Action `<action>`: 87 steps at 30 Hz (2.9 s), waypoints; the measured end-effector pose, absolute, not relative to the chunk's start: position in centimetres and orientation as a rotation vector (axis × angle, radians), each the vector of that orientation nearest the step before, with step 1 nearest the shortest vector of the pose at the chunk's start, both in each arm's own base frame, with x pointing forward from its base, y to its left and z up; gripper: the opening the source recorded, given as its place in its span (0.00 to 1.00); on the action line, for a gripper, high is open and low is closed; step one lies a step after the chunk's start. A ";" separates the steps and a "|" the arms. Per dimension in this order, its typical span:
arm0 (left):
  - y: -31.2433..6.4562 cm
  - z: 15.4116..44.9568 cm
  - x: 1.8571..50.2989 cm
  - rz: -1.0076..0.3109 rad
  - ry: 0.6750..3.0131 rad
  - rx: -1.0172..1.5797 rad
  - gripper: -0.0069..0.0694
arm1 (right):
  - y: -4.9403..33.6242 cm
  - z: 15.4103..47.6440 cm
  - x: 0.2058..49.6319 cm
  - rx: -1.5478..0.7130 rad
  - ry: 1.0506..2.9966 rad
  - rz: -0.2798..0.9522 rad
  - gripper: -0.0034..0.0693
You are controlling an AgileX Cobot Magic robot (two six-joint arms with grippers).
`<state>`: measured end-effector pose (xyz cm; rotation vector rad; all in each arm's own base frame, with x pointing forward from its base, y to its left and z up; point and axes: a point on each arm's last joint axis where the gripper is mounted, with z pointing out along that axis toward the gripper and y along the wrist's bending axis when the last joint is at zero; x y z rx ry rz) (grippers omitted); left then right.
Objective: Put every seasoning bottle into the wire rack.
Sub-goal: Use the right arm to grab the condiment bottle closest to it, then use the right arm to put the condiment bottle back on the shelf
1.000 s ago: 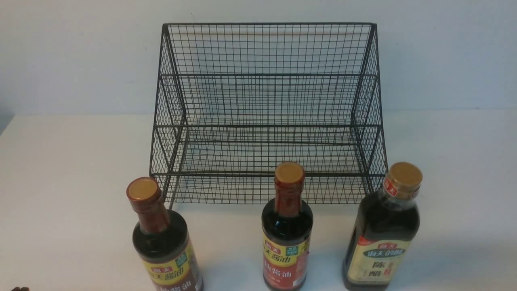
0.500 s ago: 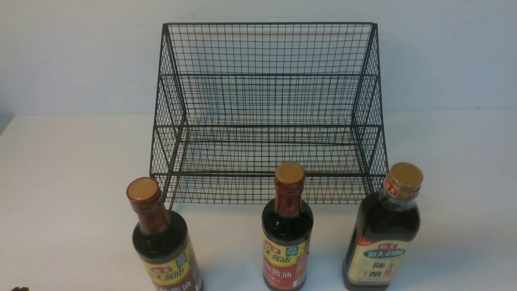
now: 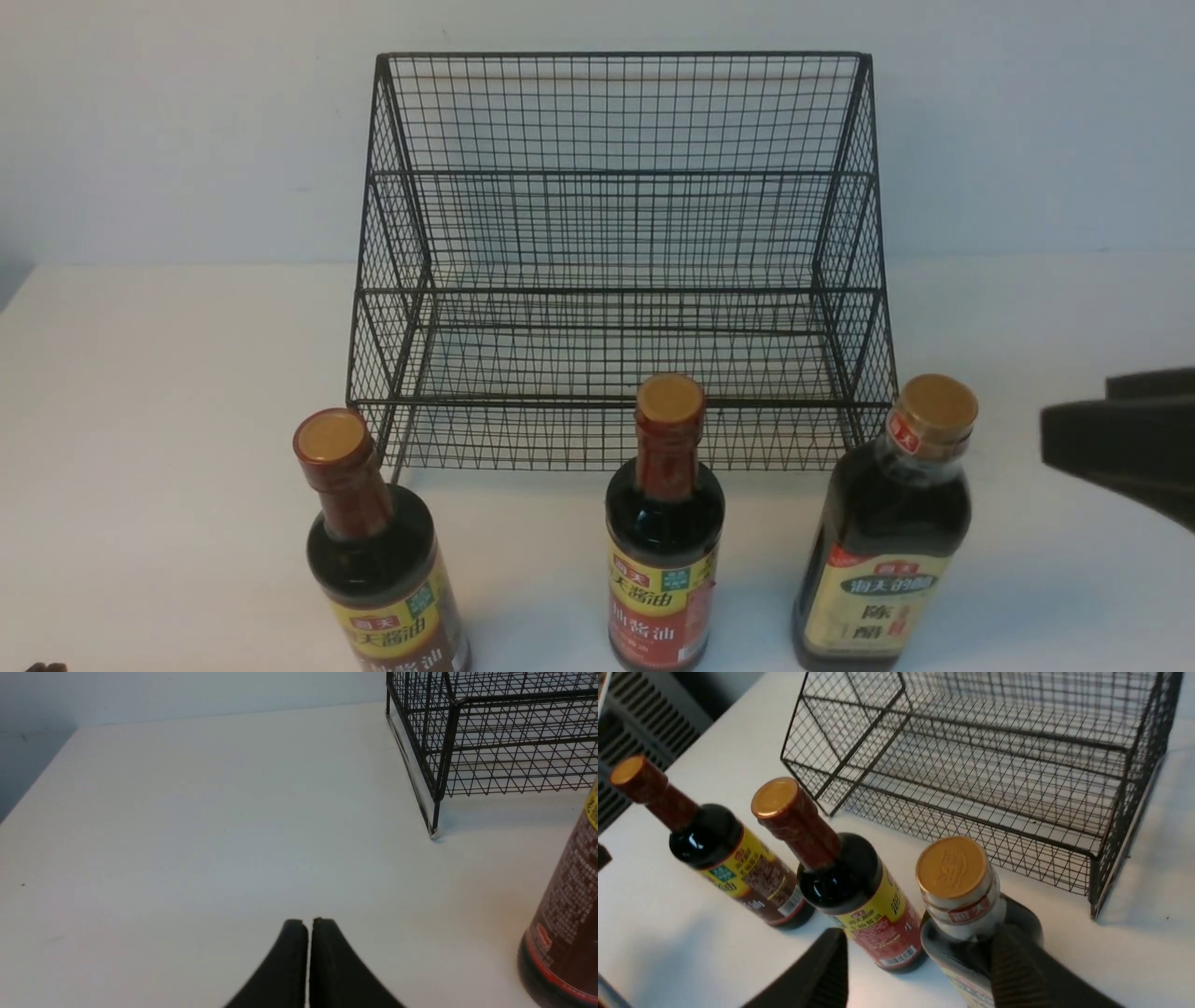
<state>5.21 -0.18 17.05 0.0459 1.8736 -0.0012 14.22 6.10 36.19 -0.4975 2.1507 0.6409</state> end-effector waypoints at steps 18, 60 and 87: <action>-0.2 17.1 5.2 -0.001 1.874 0.046 0.08 | 8.9 31.1 22.0 -0.681 2.298 0.581 0.84; -0.2 17.1 5.2 -0.001 1.874 0.046 0.08 | 11.3 46.9 30.7 -0.869 1.881 0.468 0.51; -0.2 17.1 5.2 -0.001 1.874 0.046 0.08 | 12.2 36.7 41.0 -0.830 2.224 0.365 0.51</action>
